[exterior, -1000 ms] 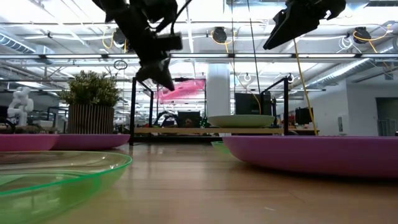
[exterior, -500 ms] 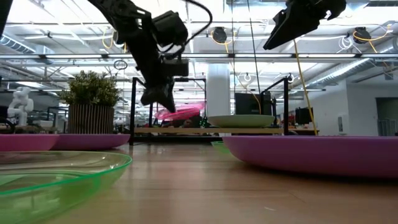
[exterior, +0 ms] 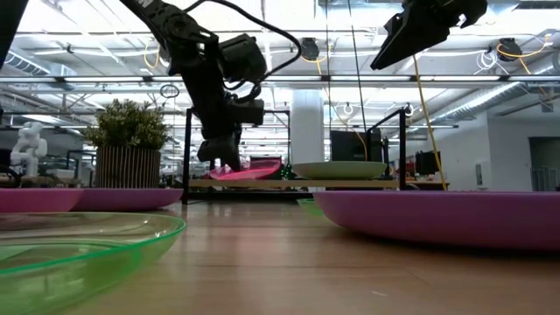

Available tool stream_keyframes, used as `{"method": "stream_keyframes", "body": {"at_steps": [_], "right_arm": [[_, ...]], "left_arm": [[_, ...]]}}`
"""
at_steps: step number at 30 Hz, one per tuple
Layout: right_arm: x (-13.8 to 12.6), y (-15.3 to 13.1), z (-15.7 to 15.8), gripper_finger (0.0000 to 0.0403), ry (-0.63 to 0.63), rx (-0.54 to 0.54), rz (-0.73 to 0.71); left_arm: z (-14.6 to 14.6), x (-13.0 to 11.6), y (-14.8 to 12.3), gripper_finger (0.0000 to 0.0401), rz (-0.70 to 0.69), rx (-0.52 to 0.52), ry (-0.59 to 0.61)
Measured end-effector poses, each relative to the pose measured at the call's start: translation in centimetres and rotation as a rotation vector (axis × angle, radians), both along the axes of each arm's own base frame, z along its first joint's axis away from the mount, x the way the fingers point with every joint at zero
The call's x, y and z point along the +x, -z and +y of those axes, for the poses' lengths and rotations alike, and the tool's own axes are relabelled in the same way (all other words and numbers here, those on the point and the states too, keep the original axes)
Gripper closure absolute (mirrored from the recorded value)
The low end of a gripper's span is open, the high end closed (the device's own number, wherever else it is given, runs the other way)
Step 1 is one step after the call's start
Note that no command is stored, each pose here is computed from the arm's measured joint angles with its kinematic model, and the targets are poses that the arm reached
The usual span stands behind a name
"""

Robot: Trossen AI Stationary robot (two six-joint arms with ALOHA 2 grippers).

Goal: Place and stack plates onto a shelf
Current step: Put the transparent pink plate on the shelf, then stack the top transparent green plate on top of the transparent pink plate

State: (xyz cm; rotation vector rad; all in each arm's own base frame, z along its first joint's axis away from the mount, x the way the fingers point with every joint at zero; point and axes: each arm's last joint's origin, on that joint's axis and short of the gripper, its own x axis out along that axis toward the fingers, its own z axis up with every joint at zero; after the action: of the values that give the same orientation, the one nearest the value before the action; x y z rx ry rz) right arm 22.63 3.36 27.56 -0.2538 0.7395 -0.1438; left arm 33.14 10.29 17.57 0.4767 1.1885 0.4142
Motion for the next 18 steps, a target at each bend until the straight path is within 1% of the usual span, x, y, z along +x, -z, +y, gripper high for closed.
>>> {"method": "stream_keyframes", "body": {"at_steps": [5, 13, 18], "right_arm": [[0.0, 0.0, 0.0, 0.0273, -0.001, -0.001, 0.001], [0.0, 0.0, 0.0, 0.0273, -0.001, -0.001, 0.000], [0.0, 0.0, 0.0, 0.0273, -0.005, -0.005, 0.002]], "left_arm": [[0.6, -0.2, 0.0, 0.0394, -0.011, -0.007, -0.036], [1.5, -0.5, 0.0, 0.0340, -0.057, -0.028, -0.120], [1.5, -0.3, -0.1, 0.0328, -0.079, -0.030, -0.128]]}}
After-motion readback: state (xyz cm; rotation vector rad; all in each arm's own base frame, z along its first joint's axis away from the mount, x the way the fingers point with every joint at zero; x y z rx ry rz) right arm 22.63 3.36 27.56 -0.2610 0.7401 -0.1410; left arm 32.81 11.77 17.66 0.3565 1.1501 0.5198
